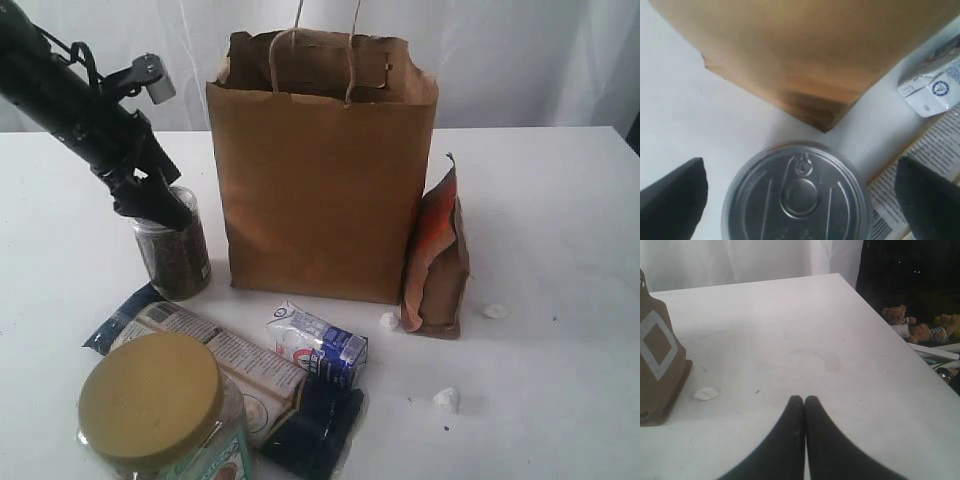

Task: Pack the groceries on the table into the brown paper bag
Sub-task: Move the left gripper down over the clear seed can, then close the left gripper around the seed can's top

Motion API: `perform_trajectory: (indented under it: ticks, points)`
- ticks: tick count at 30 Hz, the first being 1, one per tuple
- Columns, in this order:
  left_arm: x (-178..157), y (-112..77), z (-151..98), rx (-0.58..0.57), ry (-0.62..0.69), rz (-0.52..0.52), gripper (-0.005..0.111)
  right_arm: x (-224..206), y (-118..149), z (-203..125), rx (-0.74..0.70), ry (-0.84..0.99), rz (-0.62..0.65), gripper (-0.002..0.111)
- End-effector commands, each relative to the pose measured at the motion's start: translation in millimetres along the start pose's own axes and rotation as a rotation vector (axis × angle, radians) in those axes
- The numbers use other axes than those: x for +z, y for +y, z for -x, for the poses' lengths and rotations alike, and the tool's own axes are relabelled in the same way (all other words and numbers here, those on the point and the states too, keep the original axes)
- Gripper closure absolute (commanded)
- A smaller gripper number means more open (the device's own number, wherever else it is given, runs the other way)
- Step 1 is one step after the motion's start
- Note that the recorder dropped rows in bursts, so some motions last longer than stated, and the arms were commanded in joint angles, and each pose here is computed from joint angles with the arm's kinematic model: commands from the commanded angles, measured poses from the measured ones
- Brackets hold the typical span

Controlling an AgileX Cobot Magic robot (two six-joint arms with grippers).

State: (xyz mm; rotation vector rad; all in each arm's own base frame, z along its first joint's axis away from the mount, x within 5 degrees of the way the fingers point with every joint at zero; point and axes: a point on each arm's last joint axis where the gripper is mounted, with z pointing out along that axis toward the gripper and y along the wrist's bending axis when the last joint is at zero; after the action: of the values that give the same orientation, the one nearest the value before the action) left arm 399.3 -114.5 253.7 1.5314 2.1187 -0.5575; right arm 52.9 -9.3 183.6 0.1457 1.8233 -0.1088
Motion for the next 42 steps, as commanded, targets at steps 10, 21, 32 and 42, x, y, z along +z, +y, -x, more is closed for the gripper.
perform_trajectory:
  ticks: [10, 21, 32, 42]
  points:
    - [24, 2.5, -24, -0.052, 0.067, 0.032, 0.002, 0, 0, -1, -0.01, -0.002, 0.001, 0.108]
    - [32, 1.9, -34, -0.125, 0.086, 0.064, 0.002, 0, 0, -1, -0.01, -0.002, 0.001, 0.108]
    - [32, 2.2, -28, -0.373, 0.016, 0.069, 0.002, 0, 0, -1, -0.01, -0.002, 0.001, 0.108]
    - [32, 9.3, -21, -0.437, -0.088, 0.125, 0.002, 0, 0, -1, -0.01, -0.002, 0.001, 0.108]
